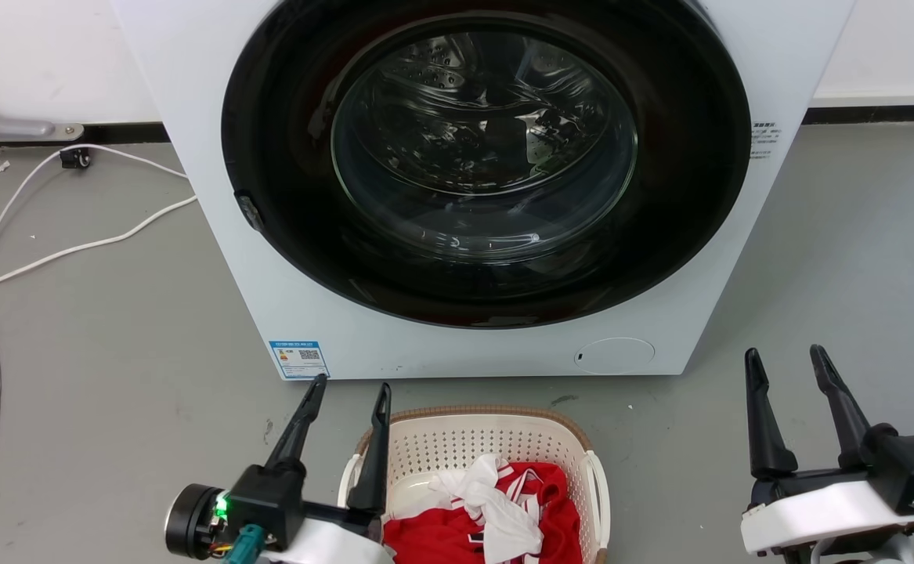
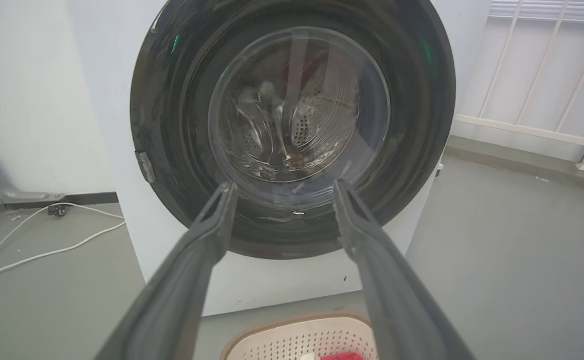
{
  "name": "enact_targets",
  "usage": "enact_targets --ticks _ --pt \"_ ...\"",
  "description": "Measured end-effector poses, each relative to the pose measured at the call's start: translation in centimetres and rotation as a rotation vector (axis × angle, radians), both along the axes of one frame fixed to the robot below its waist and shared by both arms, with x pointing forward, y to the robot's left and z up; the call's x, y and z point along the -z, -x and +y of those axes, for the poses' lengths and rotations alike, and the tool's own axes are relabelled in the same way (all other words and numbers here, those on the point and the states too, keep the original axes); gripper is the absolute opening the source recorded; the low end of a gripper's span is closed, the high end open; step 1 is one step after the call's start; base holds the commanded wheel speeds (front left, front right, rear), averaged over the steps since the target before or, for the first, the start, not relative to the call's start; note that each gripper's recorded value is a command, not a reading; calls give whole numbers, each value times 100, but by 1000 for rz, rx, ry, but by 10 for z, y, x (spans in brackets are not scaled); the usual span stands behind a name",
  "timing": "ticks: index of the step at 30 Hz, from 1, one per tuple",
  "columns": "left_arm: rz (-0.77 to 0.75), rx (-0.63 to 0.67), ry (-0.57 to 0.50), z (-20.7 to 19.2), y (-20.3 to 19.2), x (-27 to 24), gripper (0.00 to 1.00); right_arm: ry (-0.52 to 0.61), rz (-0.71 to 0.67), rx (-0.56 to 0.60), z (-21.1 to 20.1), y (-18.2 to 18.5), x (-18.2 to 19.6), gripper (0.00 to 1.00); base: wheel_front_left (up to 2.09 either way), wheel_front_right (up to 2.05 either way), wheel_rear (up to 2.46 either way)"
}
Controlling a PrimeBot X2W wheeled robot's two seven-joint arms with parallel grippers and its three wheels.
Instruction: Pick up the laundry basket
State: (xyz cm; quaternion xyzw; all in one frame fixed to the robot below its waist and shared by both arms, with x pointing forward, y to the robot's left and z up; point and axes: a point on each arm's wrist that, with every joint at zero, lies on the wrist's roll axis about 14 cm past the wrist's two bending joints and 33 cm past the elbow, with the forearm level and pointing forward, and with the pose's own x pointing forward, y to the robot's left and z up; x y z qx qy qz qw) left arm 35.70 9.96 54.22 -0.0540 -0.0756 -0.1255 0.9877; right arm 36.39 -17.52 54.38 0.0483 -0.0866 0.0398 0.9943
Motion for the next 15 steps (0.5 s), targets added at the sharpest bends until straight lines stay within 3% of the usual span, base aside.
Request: enact_targets --ticks 6,15 --pt "-15 7 -49 -5 2 1 100 89 5 -8 4 1 5 100 0 0 0" --pt "-16 -2 -35 -2 3 4 100 94 12 -1 2 2 10 100 0 0 0"
